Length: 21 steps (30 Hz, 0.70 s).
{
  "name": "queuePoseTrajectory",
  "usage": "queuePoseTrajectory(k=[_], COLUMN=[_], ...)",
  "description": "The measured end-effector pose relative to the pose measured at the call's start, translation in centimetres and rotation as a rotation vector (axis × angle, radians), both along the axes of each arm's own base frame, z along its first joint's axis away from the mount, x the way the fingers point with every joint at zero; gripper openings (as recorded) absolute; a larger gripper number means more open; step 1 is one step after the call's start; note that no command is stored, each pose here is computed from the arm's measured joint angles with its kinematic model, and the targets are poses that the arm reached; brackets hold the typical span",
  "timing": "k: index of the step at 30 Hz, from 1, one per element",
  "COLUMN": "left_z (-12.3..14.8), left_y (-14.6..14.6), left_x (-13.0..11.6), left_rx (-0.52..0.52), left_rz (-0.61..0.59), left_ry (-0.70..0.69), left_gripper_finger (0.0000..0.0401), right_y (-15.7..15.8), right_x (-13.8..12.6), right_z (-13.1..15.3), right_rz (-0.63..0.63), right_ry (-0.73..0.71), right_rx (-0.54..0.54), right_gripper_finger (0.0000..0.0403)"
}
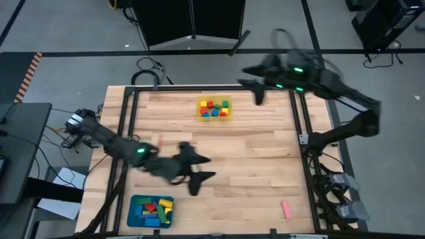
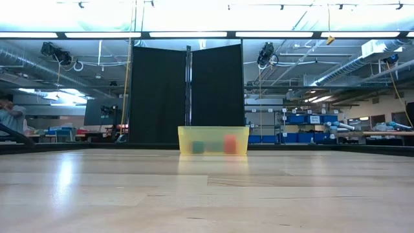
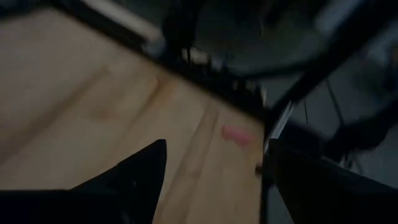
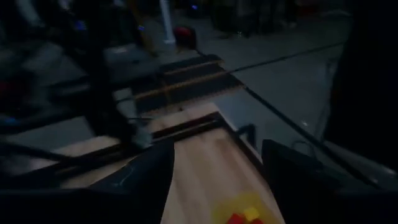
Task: Sort blocks by size
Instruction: Put the pink rectangular block into the blue bin
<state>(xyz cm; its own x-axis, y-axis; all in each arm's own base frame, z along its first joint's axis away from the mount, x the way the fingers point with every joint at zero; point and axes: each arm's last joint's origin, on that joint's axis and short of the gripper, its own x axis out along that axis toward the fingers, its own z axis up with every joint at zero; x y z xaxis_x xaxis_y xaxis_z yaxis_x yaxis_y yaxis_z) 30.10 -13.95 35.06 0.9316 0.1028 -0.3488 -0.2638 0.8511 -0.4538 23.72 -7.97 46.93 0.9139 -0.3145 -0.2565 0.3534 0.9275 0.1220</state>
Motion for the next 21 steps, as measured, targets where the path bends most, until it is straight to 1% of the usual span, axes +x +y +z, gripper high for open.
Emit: queuePoseTrajectory(k=[2, 5, 8, 10, 12, 15, 17, 19, 21], left_z=[-1.8, -4.9, -7.2, -7.9, -8.4, -9.2, -9.5, -9.6, -10.2], left_y=[1.2, 2.7, 3.5, 3.3, 2.7, 1.7, 1.1, 0.6, 0.2], left_x=[2.4, 6.1, 10.0, 12.6, 15.2, 18.8, 20.9, 22.8, 24.3], left_rx=[0.016, 0.074, 0.095, 0.153, 0.251, 0.412, 0.493, 0.526, 0.529], left_rz=[-0.085, -0.234, -0.426, -0.543, -0.627, -0.711, -0.752, -0.791, -0.846], left_ry=[0.061, 0.107, 0.127, 0.115, 0.107, 0.103, 0.093, 0.059, 0.029], left_gripper_finger=[0.0279, 0.0272, 0.0273, 0.0278, 0.0283, 0.0295, 0.0302, 0.0305, 0.0305], right_y=[2.0, 4.4, 6.2, 7.2, 7.8, 8.4, 8.7, 8.9, 9.1], right_x=[-2.2, -4.7, -6.2, -7.0, -7.2, -7.2, -7.1, -6.9, -6.6], right_z=[0.9, 1.1, 0.9, 0.9, 0.9, 0.8, 0.7, 0.7, 0.5], right_rz=[0.03, 0.08, 0.133, 0.152, 0.149, 0.15, 0.154, 0.158, 0.161], right_ry=[-0.006, 0.032, 0.067, 0.074, 0.078, 0.078, 0.075, 0.077, 0.082], right_rx=[0.006, 0.052, 0.106, 0.141, 0.174, 0.21, 0.231, 0.25, 0.268], right_gripper_finger=[0.025, 0.0249, 0.0251, 0.0252, 0.0252, 0.0252, 0.0252, 0.0252, 0.0251])
